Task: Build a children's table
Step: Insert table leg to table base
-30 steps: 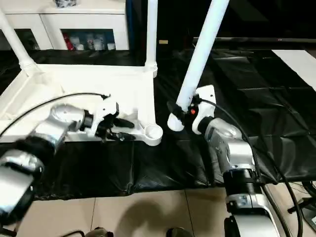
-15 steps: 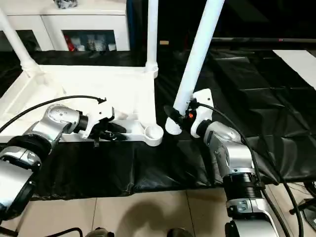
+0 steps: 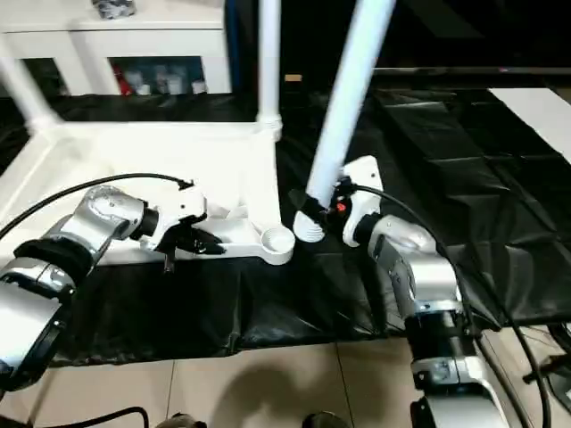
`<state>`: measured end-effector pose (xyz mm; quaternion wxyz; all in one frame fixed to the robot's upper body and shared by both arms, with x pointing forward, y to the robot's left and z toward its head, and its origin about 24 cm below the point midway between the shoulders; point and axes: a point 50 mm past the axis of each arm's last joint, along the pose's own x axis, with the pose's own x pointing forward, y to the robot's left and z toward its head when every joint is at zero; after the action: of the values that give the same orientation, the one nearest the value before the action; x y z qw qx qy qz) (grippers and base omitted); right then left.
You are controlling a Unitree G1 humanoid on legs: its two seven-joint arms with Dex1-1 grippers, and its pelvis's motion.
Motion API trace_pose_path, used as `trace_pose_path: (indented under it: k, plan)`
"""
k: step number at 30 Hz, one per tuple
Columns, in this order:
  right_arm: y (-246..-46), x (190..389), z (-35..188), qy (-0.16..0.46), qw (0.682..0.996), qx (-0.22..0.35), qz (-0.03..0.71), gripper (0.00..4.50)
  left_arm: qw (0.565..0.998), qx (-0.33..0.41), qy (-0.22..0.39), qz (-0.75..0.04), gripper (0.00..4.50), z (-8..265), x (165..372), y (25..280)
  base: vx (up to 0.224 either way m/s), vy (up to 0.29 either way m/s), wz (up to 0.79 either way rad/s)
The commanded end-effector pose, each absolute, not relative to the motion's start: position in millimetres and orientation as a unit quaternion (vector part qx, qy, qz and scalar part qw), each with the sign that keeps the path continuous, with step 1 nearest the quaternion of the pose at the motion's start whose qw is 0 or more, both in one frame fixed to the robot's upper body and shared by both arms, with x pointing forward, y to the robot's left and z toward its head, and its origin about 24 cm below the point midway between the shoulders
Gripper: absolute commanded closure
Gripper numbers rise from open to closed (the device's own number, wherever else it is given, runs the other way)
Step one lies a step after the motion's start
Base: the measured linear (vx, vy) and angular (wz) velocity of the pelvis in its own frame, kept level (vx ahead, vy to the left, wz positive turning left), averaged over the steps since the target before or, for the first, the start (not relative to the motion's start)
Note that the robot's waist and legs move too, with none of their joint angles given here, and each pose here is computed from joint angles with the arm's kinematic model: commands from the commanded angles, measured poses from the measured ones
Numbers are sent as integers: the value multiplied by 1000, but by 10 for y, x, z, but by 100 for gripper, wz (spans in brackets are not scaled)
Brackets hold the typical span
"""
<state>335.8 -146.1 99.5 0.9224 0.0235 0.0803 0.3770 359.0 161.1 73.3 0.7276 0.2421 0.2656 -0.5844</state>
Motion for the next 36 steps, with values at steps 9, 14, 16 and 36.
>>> trace_pose_path:
  k: [9,14,16,36]
  plan:
    - [-1391,3471,1065,88,908,1,410,262,744,142,302,-579,450,525,3486,1413,0,0,0]
    - [-1358,3475,975,110,901,-3,419,262,753,151,303,-565,450,459,3448,1327,0,0,0]
    - [-1325,3475,922,120,896,-10,427,262,773,152,290,-543,450,435,3447,1261,0,0,0]
    - [-1438,3462,732,137,895,-12,424,262,741,190,234,-600,450,482,3291,1264,0,0,0]
